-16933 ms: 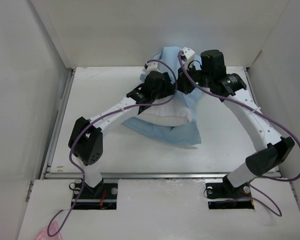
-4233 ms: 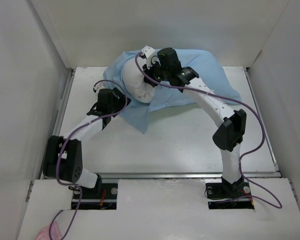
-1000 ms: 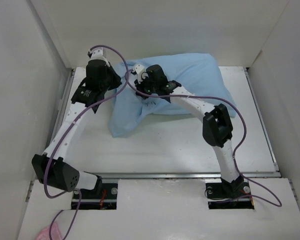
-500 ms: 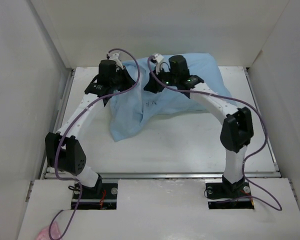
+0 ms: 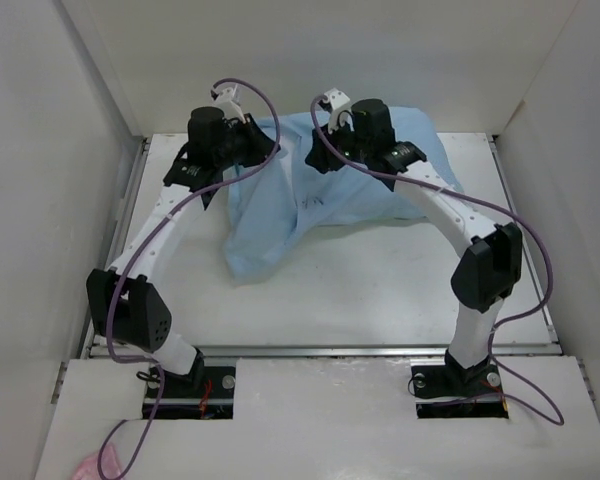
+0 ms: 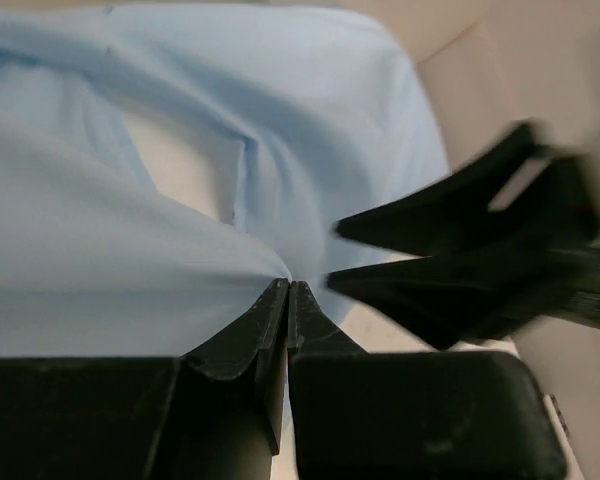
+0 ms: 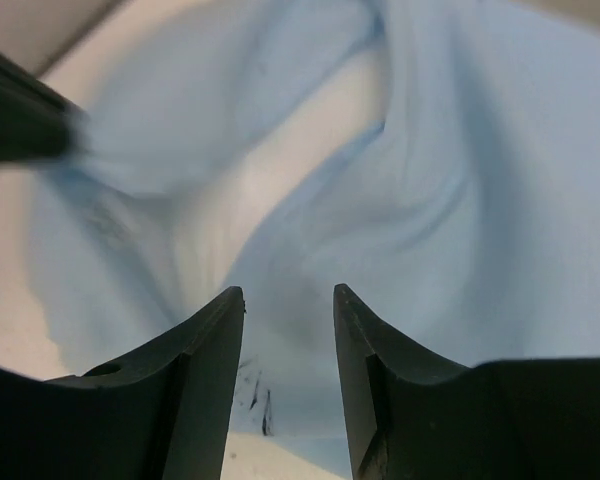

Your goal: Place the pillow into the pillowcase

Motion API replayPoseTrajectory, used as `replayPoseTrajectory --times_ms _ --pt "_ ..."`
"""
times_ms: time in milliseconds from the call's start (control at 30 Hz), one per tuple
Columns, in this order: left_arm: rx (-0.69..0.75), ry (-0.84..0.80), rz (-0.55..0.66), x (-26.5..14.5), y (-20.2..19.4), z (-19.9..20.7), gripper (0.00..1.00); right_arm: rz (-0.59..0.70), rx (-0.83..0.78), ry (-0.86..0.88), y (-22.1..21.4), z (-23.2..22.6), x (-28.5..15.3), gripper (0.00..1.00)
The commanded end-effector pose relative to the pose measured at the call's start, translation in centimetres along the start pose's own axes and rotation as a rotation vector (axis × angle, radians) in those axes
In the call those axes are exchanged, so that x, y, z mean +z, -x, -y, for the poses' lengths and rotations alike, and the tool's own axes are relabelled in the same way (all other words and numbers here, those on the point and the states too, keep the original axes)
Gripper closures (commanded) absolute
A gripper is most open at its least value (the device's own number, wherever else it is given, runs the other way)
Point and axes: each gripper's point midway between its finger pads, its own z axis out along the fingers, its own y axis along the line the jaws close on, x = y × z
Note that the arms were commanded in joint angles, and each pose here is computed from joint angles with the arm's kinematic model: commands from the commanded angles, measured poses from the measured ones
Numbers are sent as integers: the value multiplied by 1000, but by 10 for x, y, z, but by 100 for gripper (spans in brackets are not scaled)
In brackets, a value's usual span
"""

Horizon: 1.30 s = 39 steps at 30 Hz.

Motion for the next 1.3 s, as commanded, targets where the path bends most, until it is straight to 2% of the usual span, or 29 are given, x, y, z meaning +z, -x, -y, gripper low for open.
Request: replayPoseTrajectory --times_ms 0,67,133,233,300,333,367,400,467,500,533,633,733,800,833,867,900,1000,1067,1100,1133,1167,1200,1267 --pt "137 -352 208 -54 69 100 100 -50 26 -66 -18 10 0 53" --pt "163 -448 220 -57 67 113 100 -52 36 -93 -22 15 1 53" --pt "135 -464 157 -45 46 104 100 -52 36 -94 -22 15 1 53" --pt "37 -308 86 -13 25 64 100 -80 66 -120 -33 21 7 50" --pt "-35 -197 -32 14 -10 27 100 -96 70 -131 -36 23 8 42" --pt "-54 -171 -72 20 -20 20 79 -94 69 -148 -36 27 11 40" --pt "-83 -126 -123 28 -36 5 64 -108 72 -158 -39 28 10 38" --pt "-96 -97 -168 25 -45 0 52 -98 69 -177 -34 31 9 37" --pt "-109 10 -160 26 -48 -19 25 -121 73 -203 -40 35 6 35" --pt "-91 37 -129 18 -40 -19 22 -120 71 -229 -40 40 5 34" --pt "-90 76 -113 12 -36 -23 15 -120 71 -241 -40 42 5 34" --pt "-73 187 -11 -8 -14 -33 1 -109 68 -241 -33 41 3 34" --pt "-43 251 27 -24 -4 -37 2 -155 71 -215 -46 31 10 34" --pt "-12 256 34 -30 -1 -37 10 -180 71 -220 -54 29 13 34" --pt "4 239 33 -35 -1 -33 13 -194 73 -220 -61 30 14 37" --pt "25 224 36 -33 -1 -32 14 -204 76 -221 -66 30 14 44" --pt "44 208 25 -32 -7 -30 14 -204 76 -221 -66 30 14 48" --pt "85 203 -50 -16 -27 -32 14 -216 81 -189 -70 25 18 52" --pt "85 211 -124 5 -41 -43 20 -205 80 -177 -66 23 18 67" --pt "75 217 -165 10 -50 -47 24 -206 82 -166 -64 21 17 87" --pt "89 206 -178 15 -48 -46 34 -194 79 -165 -58 19 14 93" --pt "86 199 -209 21 -56 -45 58 -196 70 -165 -57 19 10 98" --pt "104 204 -247 30 -68 -49 66 -186 69 -151 -52 15 7 100" --pt "120 198 -266 32 -73 -47 73 -148 51 -136 -34 10 -2 100"
